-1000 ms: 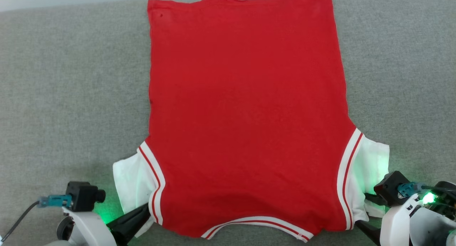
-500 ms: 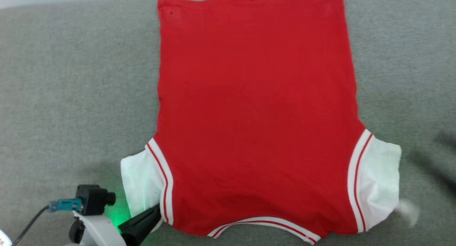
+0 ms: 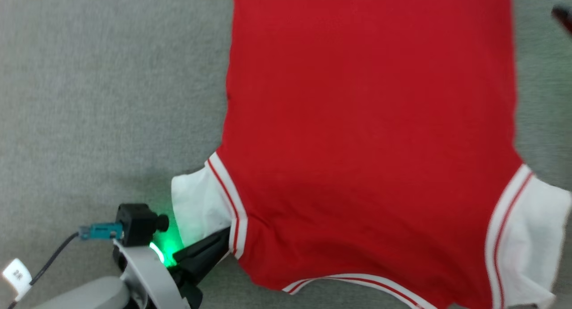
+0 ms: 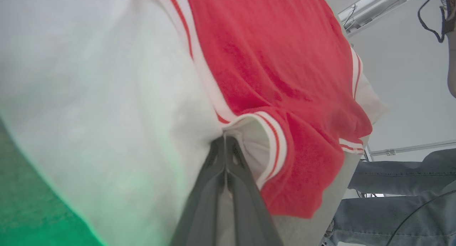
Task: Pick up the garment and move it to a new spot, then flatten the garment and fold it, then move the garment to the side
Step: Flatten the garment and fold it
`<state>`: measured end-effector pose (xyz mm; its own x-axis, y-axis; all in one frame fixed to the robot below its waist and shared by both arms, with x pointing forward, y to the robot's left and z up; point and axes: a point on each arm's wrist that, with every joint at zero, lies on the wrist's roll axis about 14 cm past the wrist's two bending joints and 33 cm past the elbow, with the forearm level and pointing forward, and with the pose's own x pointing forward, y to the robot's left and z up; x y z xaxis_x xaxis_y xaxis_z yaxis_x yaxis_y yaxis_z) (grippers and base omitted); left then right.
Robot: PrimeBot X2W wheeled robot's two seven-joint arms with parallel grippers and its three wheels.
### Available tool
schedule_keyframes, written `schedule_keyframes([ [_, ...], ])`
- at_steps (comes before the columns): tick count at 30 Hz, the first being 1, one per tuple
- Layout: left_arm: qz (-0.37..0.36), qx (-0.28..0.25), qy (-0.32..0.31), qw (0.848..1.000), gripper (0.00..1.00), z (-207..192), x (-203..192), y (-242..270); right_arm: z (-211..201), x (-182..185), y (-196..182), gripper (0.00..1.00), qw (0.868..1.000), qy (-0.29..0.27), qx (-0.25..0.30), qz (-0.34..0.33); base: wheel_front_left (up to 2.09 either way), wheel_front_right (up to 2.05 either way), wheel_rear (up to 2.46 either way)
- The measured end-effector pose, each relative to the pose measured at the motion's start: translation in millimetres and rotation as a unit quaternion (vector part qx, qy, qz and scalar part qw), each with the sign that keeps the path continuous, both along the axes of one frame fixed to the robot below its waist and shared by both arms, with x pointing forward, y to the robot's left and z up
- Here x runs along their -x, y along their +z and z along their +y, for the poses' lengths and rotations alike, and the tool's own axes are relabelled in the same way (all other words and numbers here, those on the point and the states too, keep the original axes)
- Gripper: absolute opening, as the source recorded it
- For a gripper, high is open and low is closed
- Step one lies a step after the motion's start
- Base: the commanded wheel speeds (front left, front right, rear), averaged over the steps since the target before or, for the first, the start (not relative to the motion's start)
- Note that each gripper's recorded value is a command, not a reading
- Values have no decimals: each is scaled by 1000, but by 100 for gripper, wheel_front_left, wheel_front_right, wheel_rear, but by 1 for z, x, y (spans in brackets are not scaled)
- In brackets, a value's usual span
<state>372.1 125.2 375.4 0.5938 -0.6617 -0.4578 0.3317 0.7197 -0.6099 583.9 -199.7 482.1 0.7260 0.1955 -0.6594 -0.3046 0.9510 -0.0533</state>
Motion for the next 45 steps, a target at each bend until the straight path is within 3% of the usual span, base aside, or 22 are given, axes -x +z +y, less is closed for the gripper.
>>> schedule_keyframes([
  [6, 8, 7, 0, 1000, 0, 0, -7, -10, 9, -51, -46, 100, 996, -30, 33, 74, 0, 0, 0],
  [10, 18, 10, 2, 1000, 0, 0, -9, -18, 13, -76, -69, 100, 993, -53, 23, 103, 0, 0, 0],
  [17, 34, 14, 8, 999, 0, 2, -11, -28, 32, -91, -112, 100, 985, -59, 15, 163, 0, 0, 0],
  [18, 36, 14, 10, 999, 0, 3, -11, -29, 34, -93, -115, 47, 985, -58, 14, 163, 0, 0, 0],
  [19, 37, 15, 11, 999, 0, 3, -11, -30, 36, -95, -116, 15, 985, -56, 15, 160, 0, 0, 0],
  [20, 37, 16, 13, 999, 0, 3, -12, -30, 37, -96, -117, 0, 985, -54, 18, 160, 0, 0, 0],
  [27, 28, 29, 42, 998, 0, 5, -20, -20, 44, -93, -111, 0, 989, -47, 1, 142, 0, 0, 0],
  [33, 7, 36, 81, 996, 0, 13, -25, -4, 41, -68, -95, 0, 992, -19, 10, 127, 0, 0, 0],
  [39, -9, 28, 108, 994, 0, 26, -14, 10, 23, -12, -80, 0, 990, 20, 17, 136, 0, 0, 0],
  [45, -27, 6, 114, 993, 0, 38, -2, 21, -3, 71, -73, 0, 983, 49, 20, 175, 0, 0, 0],
])
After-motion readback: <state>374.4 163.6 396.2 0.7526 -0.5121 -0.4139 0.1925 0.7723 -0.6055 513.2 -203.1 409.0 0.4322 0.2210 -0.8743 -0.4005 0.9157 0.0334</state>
